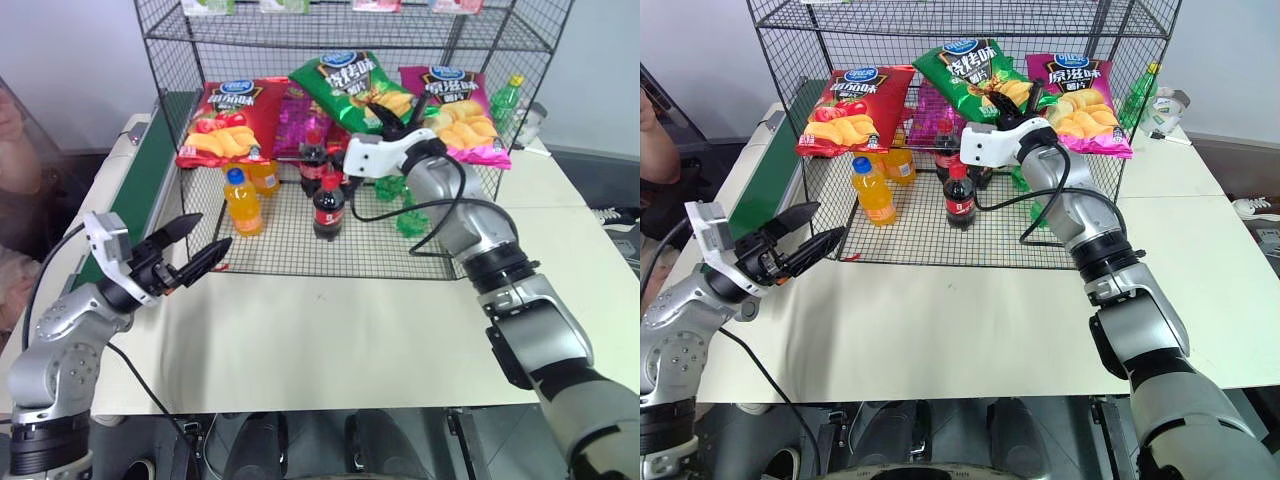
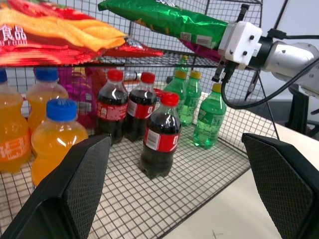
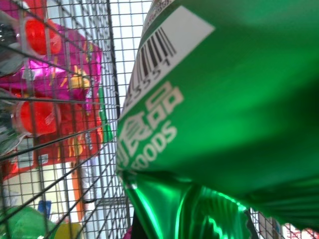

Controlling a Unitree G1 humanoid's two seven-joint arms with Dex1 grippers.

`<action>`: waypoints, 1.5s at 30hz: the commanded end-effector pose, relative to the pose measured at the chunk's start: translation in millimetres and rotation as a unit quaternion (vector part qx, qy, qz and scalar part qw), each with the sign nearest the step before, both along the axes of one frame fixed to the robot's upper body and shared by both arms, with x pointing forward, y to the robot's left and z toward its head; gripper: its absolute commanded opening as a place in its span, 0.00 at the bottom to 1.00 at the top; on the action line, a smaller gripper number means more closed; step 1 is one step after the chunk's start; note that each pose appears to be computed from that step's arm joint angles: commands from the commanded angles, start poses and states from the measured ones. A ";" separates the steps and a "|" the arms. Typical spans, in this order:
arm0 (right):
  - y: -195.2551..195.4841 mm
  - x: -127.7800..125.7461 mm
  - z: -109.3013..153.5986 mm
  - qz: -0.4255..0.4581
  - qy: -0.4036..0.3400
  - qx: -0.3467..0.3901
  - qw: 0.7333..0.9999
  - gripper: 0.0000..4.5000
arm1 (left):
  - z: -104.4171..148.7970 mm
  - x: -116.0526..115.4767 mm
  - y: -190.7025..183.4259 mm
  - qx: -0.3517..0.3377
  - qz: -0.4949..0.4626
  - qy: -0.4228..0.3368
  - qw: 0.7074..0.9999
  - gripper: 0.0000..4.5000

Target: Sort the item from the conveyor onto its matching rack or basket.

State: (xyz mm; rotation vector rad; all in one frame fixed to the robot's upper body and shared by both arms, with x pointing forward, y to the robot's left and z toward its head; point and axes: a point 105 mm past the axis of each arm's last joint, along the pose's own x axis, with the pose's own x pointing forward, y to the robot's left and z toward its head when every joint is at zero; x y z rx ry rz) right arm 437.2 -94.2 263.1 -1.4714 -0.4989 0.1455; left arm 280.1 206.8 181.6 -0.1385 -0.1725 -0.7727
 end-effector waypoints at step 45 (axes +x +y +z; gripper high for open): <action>66.3 -60.2 33.1 0.216 0.093 0.216 0.948 0.62 | -2.6 -4.7 -8.1 0.020 0.011 -0.021 1.000 1.00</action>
